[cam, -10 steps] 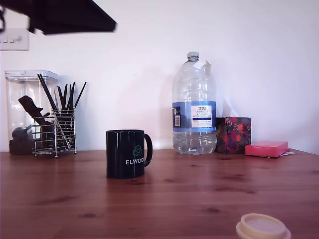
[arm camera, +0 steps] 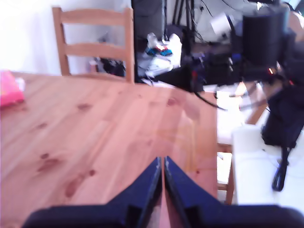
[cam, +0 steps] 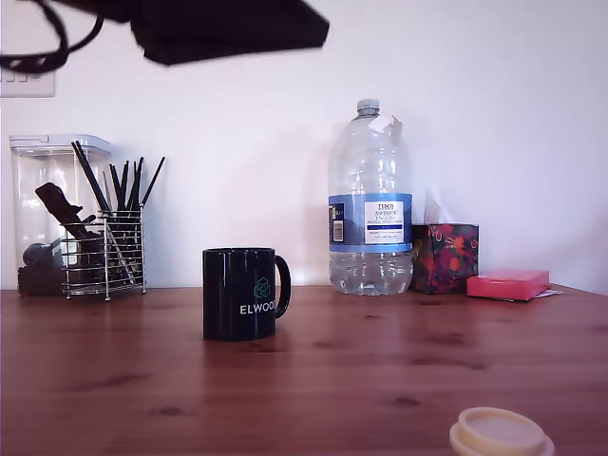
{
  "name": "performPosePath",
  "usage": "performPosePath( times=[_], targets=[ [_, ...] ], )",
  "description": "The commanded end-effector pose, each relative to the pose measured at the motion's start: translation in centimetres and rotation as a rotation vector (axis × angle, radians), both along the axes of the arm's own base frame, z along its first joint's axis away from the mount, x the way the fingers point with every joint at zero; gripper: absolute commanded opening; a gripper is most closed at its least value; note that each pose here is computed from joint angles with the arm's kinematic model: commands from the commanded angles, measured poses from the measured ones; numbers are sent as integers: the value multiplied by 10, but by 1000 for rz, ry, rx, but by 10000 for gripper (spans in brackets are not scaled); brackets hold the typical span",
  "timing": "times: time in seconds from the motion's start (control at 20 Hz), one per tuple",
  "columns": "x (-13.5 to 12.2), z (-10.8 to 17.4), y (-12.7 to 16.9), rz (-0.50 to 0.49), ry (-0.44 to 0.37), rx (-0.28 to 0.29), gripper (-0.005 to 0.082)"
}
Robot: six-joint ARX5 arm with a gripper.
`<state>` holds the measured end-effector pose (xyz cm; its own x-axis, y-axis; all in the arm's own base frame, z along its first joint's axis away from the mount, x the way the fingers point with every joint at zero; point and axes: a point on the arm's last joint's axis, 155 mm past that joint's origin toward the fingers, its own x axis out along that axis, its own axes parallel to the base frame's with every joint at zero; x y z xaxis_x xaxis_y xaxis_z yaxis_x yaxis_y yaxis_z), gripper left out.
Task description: Pick up the coffee capsules from the table one by one and drop them inside the nearest coffee cup
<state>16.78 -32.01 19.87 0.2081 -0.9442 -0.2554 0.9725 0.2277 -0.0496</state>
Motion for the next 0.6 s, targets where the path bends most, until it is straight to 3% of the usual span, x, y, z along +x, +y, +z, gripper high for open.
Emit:
performPosePath(
  times=[0.0, 0.25, 0.55],
  targets=[
    [-13, -37, 5, -19, 38, 53, -19],
    [-34, -76, 17, -30, 46, 87, -19],
    [-49, -109, 38, 23, 48, 136, -19]
  ],
)
